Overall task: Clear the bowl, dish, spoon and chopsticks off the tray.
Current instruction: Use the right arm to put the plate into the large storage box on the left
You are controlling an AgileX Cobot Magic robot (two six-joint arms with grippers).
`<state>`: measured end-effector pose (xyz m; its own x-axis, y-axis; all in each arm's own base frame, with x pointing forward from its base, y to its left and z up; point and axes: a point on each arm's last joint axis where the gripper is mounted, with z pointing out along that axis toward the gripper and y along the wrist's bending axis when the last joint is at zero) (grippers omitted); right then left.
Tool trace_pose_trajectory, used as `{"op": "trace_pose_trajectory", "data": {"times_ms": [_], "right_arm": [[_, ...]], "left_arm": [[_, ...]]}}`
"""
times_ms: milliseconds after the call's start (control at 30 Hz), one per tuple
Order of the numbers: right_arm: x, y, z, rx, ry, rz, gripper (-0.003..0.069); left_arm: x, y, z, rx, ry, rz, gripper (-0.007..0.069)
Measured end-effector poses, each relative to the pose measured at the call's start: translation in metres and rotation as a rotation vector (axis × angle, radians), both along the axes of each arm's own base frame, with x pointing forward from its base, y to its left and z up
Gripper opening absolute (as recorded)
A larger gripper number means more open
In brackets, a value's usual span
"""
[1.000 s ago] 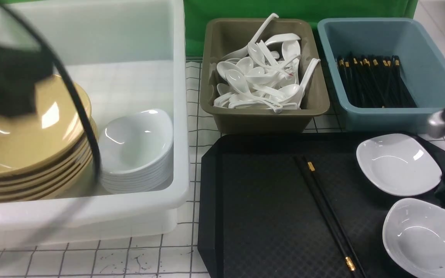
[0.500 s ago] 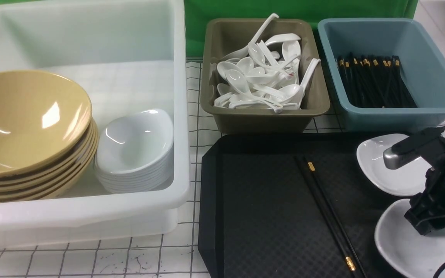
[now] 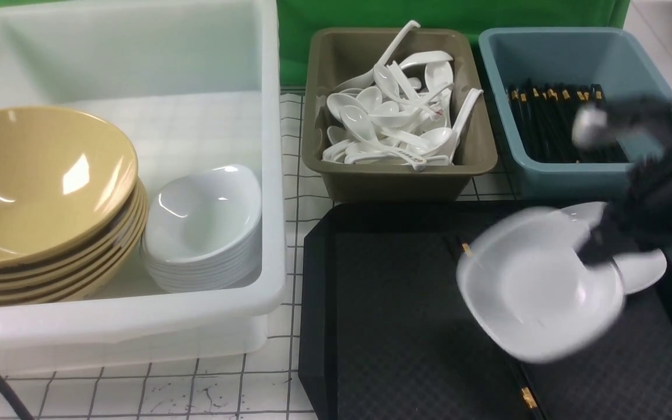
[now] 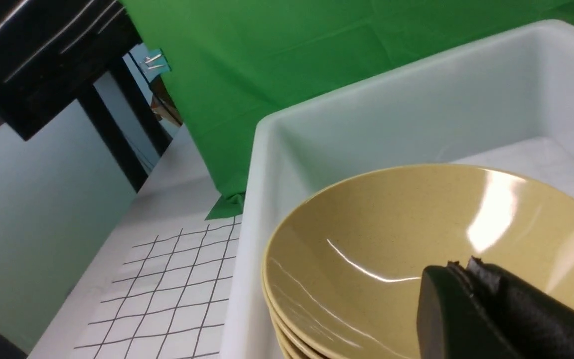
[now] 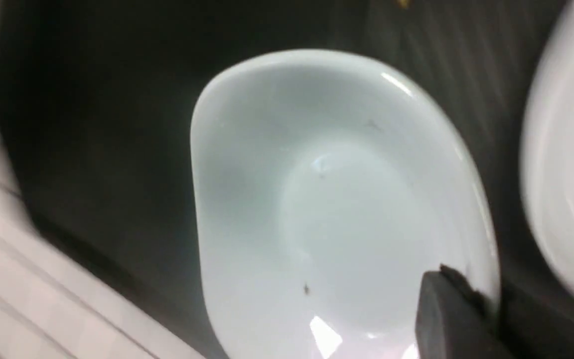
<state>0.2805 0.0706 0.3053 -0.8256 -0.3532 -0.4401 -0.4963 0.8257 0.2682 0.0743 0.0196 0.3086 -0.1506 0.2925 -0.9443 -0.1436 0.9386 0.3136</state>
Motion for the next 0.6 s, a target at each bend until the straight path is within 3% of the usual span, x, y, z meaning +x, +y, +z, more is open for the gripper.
{"op": "trace_pose_trajectory", "data": {"times_ms": [133,167,233,333,433,600], "right_arm": [[0.003,0.042,0.049,0.137,-0.213,0.066,0.0078],[0.003,0.076,0.065,0.192,-0.312,0.127,0.0078],[0.004,0.110,0.073,0.240,-0.369,0.180,0.0078],[0.011,0.164,0.072,0.288,-0.404,0.259,0.0078],[0.030,0.201,0.055,0.276,-0.353,0.254,0.0078],[0.069,0.230,0.021,0.137,-0.240,0.203,0.0089]], "left_arm": [[0.001,0.001,-0.001,-0.064,-0.043,0.016,-0.0008],[0.002,0.000,-0.001,-0.087,-0.069,0.009,-0.0008],[0.002,-0.001,0.000,-0.106,-0.081,0.005,-0.0008],[0.002,-0.001,0.001,-0.122,-0.094,-0.002,-0.0008],[0.000,-0.001,0.001,-0.129,-0.106,-0.003,-0.0008],[-0.006,0.000,0.003,-0.143,-0.139,-0.007,-0.0006]]}}
